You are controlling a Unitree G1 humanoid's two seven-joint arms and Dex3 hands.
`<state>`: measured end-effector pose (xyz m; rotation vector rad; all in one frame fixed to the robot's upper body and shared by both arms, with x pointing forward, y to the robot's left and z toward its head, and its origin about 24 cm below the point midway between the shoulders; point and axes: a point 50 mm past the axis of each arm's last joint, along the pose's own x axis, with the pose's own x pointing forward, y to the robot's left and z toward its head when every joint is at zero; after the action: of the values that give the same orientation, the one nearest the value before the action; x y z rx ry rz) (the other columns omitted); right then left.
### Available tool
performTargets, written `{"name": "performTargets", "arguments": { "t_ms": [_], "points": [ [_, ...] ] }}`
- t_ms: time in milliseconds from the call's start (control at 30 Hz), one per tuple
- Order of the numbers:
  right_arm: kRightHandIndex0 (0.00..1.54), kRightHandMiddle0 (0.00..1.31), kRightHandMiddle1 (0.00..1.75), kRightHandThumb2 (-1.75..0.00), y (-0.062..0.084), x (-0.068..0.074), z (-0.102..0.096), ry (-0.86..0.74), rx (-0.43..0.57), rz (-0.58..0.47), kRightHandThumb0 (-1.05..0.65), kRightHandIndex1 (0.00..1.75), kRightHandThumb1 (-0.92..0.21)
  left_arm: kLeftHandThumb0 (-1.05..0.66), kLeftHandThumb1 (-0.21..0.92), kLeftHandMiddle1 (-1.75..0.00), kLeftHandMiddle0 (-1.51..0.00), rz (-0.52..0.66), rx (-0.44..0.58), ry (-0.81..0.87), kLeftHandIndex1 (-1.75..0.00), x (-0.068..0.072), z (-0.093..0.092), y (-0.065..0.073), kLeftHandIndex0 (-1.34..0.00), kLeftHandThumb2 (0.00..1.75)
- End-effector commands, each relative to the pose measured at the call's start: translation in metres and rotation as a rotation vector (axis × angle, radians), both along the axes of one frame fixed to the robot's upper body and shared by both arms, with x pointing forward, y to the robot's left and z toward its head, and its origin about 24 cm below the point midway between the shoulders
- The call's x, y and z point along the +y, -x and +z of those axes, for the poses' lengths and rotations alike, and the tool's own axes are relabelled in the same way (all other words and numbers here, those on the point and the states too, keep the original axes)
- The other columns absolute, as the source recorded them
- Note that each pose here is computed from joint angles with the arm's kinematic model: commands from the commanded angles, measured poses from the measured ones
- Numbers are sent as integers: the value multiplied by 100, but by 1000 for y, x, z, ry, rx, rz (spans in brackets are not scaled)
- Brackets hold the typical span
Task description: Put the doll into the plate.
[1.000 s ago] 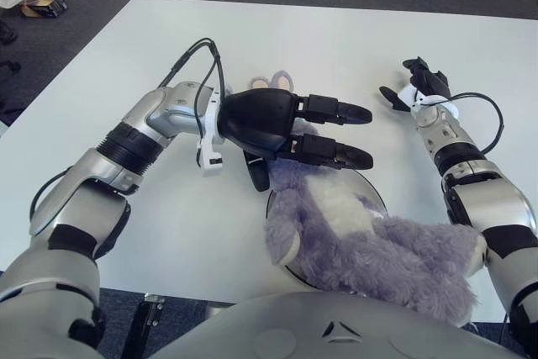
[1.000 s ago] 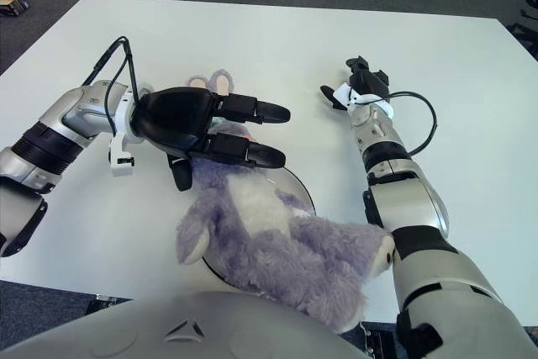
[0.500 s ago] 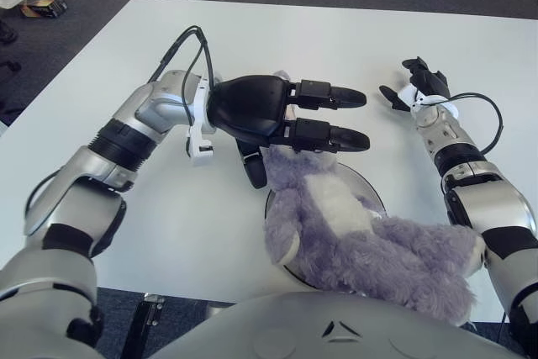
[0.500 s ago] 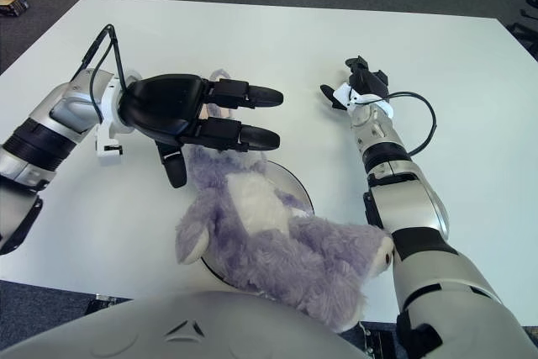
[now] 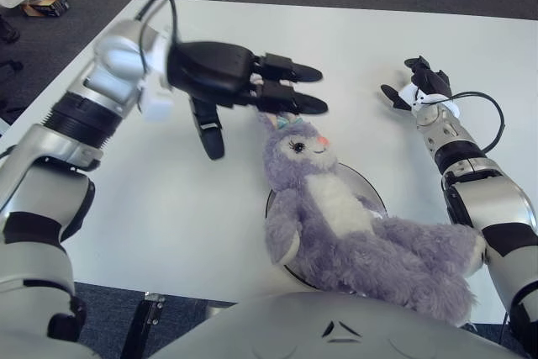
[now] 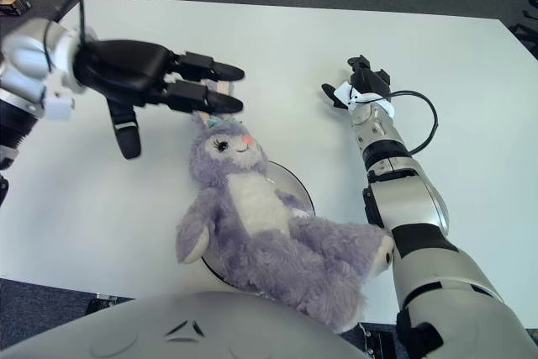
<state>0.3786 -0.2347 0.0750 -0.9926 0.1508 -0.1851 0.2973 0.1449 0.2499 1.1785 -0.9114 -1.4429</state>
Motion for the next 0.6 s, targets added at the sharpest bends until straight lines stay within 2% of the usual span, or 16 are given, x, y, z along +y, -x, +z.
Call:
{"name": "performTargets", "arguments": {
  "t_ms": [0, 133, 567],
  "points": [
    [0, 0, 60, -77, 15, 3, -37, -52, 162, -4, -56, 107, -77, -105, 92, 0, 0, 139, 224, 199, 0, 43, 3, -18, 0, 41],
    [0, 0, 58, -78, 15, 2, -37, -46, 165, -7, -56, 104, -77, -105, 92, 0, 0, 140, 269, 311, 0, 50, -10, -21, 0, 51],
    [0, 0, 56, -78, 16, 1, -37, -45, 166, -9, -56, 101, -77, -105, 92, 0, 0, 115, 277, 317, 0, 50, -10, -22, 0, 55]
  ]
}}
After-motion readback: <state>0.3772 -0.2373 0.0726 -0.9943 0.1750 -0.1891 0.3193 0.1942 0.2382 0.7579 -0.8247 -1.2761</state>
